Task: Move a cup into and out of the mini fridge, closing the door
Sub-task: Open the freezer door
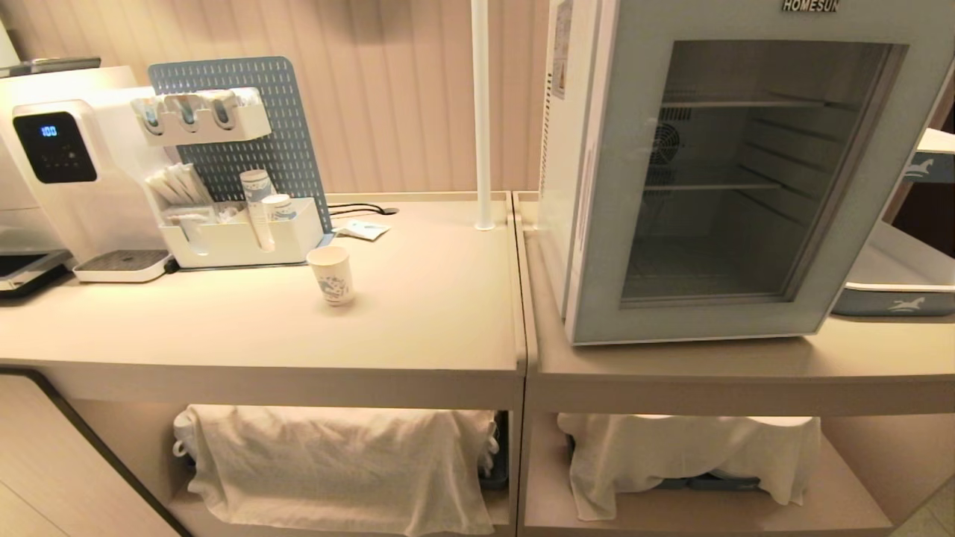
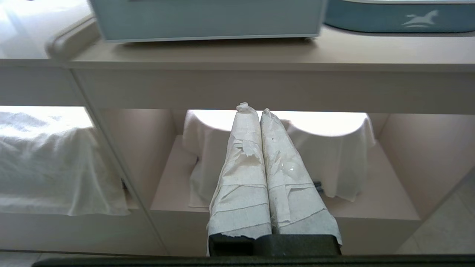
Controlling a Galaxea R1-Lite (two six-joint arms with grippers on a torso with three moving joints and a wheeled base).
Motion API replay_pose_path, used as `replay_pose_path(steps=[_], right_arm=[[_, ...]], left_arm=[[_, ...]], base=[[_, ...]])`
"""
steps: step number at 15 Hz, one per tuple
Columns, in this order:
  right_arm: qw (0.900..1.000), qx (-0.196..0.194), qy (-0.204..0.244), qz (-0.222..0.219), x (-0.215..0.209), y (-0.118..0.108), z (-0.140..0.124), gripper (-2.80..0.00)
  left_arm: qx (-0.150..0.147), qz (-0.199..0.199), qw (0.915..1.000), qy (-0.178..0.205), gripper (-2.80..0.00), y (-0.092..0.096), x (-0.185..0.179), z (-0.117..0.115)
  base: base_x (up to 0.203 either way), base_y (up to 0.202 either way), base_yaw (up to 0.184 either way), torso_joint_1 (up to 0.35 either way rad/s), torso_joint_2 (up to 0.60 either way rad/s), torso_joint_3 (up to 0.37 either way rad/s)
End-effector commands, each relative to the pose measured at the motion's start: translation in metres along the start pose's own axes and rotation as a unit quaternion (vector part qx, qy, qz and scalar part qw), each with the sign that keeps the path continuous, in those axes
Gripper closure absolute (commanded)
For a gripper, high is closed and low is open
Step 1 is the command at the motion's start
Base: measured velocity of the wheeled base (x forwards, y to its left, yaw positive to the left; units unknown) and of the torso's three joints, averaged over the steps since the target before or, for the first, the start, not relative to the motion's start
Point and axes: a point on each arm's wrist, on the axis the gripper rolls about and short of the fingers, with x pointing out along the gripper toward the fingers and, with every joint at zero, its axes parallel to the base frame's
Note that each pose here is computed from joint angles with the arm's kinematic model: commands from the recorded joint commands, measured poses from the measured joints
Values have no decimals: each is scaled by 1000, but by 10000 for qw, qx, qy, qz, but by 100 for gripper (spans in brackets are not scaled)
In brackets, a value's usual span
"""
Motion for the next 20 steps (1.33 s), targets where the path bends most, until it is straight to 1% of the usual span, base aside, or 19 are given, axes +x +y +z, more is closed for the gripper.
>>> replay_pose_path(steps=[1,20], right_arm=[[10000,-5,-1,4,0,0,0,0],[10000,57,-15,-20,0,0,0,0]], left_arm=[[6,5,10000,3,0,0,0,0],[4,-2,10000,-3,0,0,0,0]], base=[[1,-188,2,7,-1,2],[0,-194,-1,3,1,3]])
